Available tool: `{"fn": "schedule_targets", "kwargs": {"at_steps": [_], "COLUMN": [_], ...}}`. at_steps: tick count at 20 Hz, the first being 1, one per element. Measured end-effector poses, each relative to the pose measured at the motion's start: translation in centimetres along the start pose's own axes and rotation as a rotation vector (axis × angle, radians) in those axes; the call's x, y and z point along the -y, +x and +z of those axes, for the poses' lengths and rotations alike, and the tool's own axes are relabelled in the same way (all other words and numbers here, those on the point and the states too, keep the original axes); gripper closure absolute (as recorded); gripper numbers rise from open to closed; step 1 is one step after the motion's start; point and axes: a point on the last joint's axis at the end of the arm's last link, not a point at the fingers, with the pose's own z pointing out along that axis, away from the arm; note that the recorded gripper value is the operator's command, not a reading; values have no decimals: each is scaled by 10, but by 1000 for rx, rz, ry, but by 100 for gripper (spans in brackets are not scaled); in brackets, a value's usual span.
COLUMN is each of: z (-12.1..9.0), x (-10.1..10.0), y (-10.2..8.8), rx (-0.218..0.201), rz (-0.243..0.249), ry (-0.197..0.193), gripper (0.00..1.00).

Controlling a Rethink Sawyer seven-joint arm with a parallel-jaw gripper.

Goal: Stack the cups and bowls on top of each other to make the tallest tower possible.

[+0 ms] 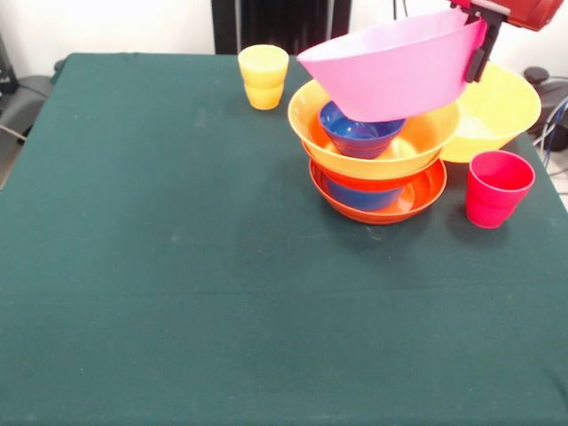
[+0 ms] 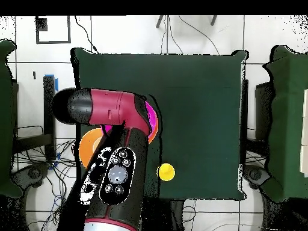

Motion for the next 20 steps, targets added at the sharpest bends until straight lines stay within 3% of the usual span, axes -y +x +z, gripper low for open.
{"fn": "schedule_targets", "kwargs": {"at_steps": [20], "z": [7], "x": [17], "y": [-10], "rx": [17], "rz": [22], "ry": [41], "gripper": [100]}}
